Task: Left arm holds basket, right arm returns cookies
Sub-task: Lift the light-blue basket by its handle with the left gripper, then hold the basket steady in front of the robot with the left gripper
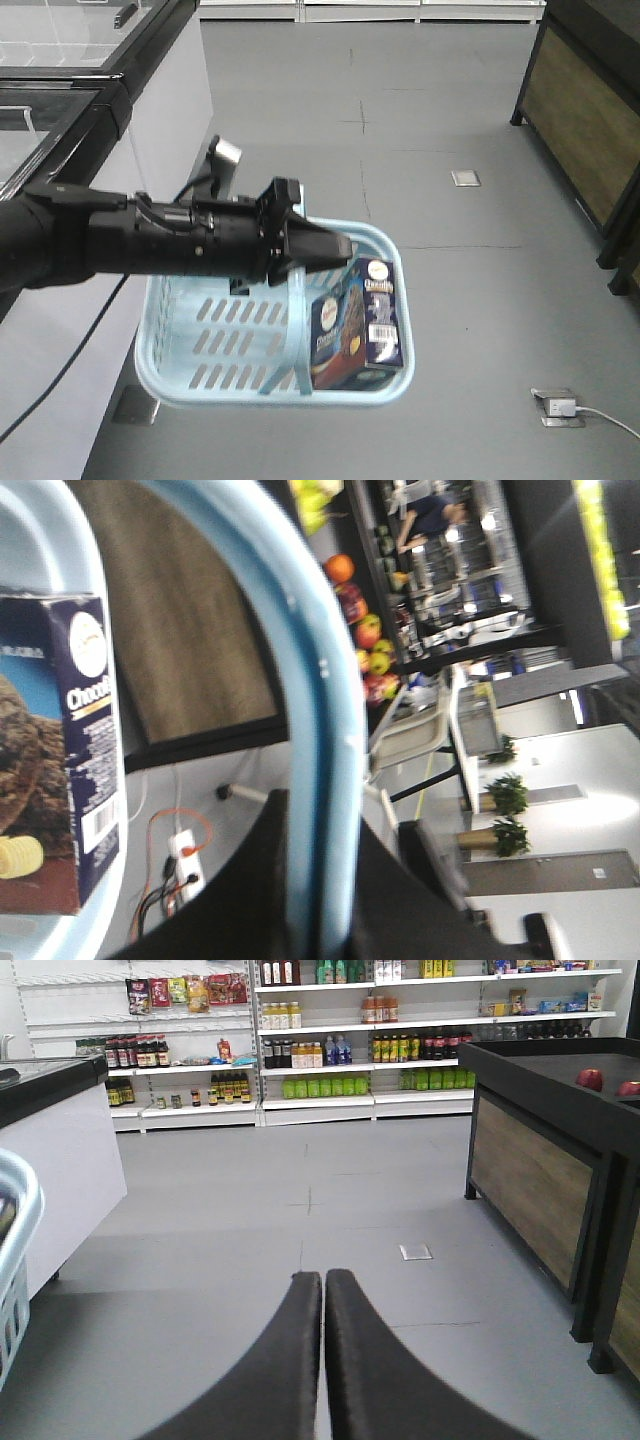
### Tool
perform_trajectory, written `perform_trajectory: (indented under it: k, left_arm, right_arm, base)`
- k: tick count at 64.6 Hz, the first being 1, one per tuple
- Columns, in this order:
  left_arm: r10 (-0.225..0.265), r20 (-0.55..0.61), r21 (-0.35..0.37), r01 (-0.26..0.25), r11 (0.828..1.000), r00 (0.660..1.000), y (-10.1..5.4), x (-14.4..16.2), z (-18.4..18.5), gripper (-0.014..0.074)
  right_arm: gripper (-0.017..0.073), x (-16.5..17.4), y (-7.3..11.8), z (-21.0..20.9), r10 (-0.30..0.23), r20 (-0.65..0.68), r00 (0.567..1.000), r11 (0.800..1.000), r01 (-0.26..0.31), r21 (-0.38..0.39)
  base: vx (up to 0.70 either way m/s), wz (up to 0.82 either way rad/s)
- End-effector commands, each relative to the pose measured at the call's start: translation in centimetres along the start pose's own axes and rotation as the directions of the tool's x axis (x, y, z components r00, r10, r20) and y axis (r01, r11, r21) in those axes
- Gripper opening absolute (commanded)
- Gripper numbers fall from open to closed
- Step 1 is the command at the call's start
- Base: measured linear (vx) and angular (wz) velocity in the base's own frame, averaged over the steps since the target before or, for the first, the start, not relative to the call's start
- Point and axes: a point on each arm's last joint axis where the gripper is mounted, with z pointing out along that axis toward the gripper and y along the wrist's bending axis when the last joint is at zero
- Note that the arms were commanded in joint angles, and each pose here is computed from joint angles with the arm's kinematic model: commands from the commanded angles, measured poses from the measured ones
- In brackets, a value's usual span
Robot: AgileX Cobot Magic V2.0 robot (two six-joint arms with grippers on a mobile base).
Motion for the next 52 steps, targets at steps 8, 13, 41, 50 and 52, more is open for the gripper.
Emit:
perform_trajectory:
  k: [8,13,41,50,52]
  left_arm:
    - [-0.026,-0.015,0.079,0.027,0.997,1.000,-0.8,2.9,0.4,-0.0007]
    - [-0.008,-0.060,0.079,0.012,0.997,0.998,-0.9,4.2,1.2,-0.0007]
    - [0.017,-0.186,0.085,-0.001,0.996,0.982,-2.5,8.4,4.2,-0.0007]
    - [0.022,-0.205,0.086,-0.004,0.996,0.978,-2.7,9.0,4.5,-0.0007]
    - [0.022,-0.204,0.085,-0.004,0.996,0.979,-2.7,9.0,4.5,-0.0007]
  right_arm:
    - [-0.0008,-0.6,0.0,-0.1,-0.001,0.080,0.997,1.000,0.001,-0.001]
    - [-0.0008,-0.6,0.0,-0.1,-0.001,0.080,0.997,1.000,0.001,-0.001]
    - [-0.0008,-0.6,0.0,-0.1,-0.001,0.080,0.997,1.000,0.001,-0.001]
    - [-0.0008,-0.6,0.0,-0.1,-0.001,0.080,0.997,1.000,0.001,-0.001]
    - [-0.0008,-0.6,0.0,-0.1,-0.001,0.080,0.997,1.000,0.001,-0.001]
  base:
    - [0.00,0.00]
    - [0.00,0.00]
    - [0.00,0.00]
    - [0.00,0.00]
    - [0.00,0.00]
